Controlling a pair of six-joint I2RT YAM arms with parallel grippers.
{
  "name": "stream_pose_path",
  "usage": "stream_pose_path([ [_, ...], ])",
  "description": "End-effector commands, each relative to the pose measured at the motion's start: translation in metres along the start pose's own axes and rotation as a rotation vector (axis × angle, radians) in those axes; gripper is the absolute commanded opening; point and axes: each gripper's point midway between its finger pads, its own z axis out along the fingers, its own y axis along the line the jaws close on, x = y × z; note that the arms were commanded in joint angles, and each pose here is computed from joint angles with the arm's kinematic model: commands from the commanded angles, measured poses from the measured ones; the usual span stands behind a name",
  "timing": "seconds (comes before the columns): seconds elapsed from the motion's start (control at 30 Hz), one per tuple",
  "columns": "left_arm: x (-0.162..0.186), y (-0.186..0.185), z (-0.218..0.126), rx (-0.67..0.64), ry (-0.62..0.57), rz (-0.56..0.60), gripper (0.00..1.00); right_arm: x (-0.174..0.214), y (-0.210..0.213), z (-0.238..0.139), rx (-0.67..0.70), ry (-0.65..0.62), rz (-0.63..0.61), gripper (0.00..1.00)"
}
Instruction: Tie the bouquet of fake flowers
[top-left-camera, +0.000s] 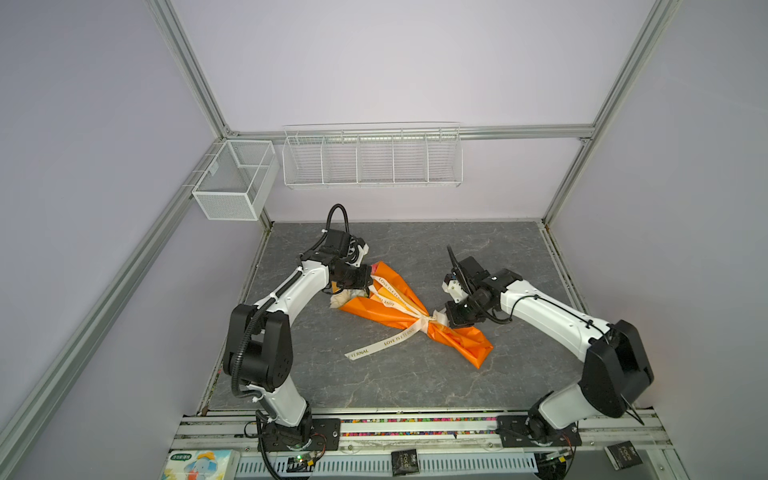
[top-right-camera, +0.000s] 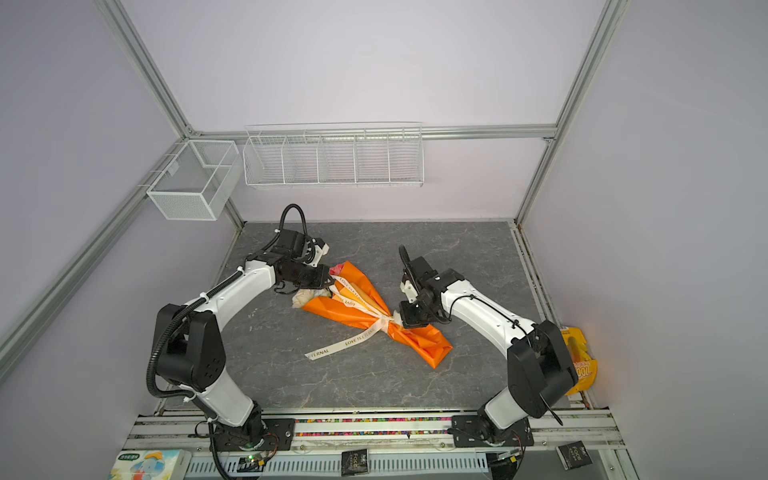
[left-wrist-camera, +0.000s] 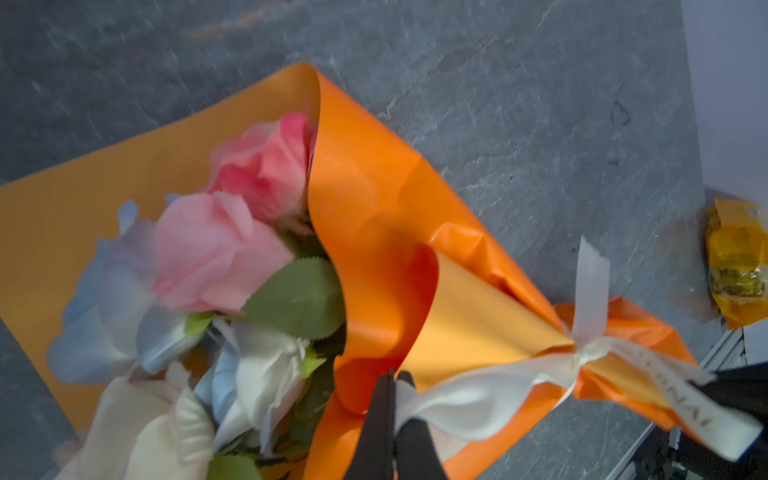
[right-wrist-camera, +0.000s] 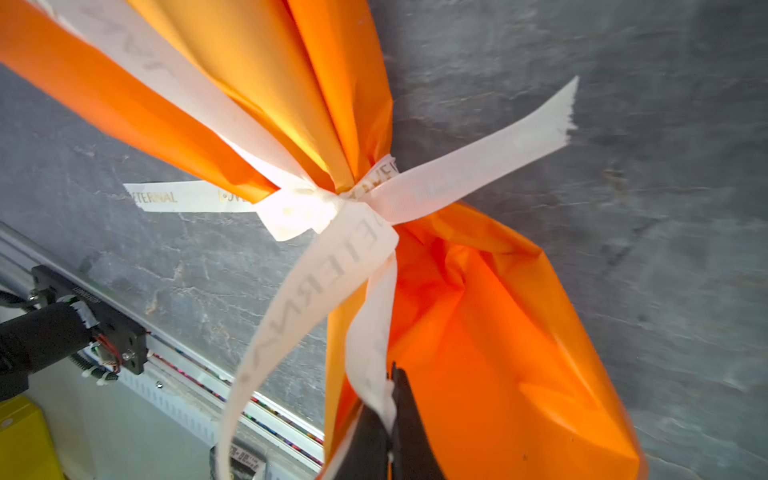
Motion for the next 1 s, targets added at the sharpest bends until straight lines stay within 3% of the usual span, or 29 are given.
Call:
stream_pose_path([
  [0.0, -0.019, -0.003, -0.005, -0.004, -0.005, 0.032, 0.0, -0.005, 0.042, 0.017, -0.164, -0.022, 0.049, 0.07],
  [0.17, -0.025, 0.006, 0.001, -0.04, 0.027, 0.022, 0.0, -0.014, 0.1, 0.022, -0.285, -0.052, -0.002, 0.07],
  [0.2, -0.022, 0.01, 0.003, -0.059, 0.046, 0.01, 0.07, -0.016, 0.11, 0.026, -0.301, -0.045, 0.013, 0.07],
  [0.23, -0.018, 0.017, 0.002, -0.104, 0.075, -0.005, 0.23, -0.013, 0.113, 0.034, -0.29, -0.008, 0.021, 0.07],
  [0.27, -0.017, 0.021, -0.001, -0.133, 0.086, -0.007, 0.33, -0.013, 0.111, 0.039, -0.243, 0.009, 0.017, 0.07],
  [0.33, -0.014, 0.028, -0.015, -0.194, 0.054, -0.027, 0.4, -0.014, 0.089, 0.045, -0.07, -0.025, -0.007, 0.07],
  [0.43, -0.01, 0.033, -0.046, -0.259, -0.04, -0.081, 0.56, -0.016, 0.083, 0.044, -0.039, -0.028, -0.004, 0.07],
  [0.47, -0.007, 0.032, -0.055, -0.269, -0.061, -0.103, 0.57, -0.017, 0.078, 0.042, -0.001, -0.035, -0.003, 0.07],
  [0.57, 0.008, 0.019, -0.071, -0.22, -0.109, -0.176, 0.57, -0.017, 0.076, 0.037, 0.017, -0.054, -0.023, 0.07],
  [0.7, 0.044, -0.038, -0.052, 0.032, -0.096, -0.184, 0.45, -0.01, 0.073, 0.036, 0.042, -0.018, -0.04, 0.07],
  [0.87, 0.089, -0.049, -0.013, 0.06, 0.001, -0.228, 0.27, -0.001, 0.067, 0.027, 0.078, 0.012, -0.031, 0.07],
  [0.97, 0.095, -0.039, 0.004, 0.044, 0.005, -0.253, 0.25, 0.001, 0.071, 0.022, 0.065, 0.015, -0.053, 0.07],
])
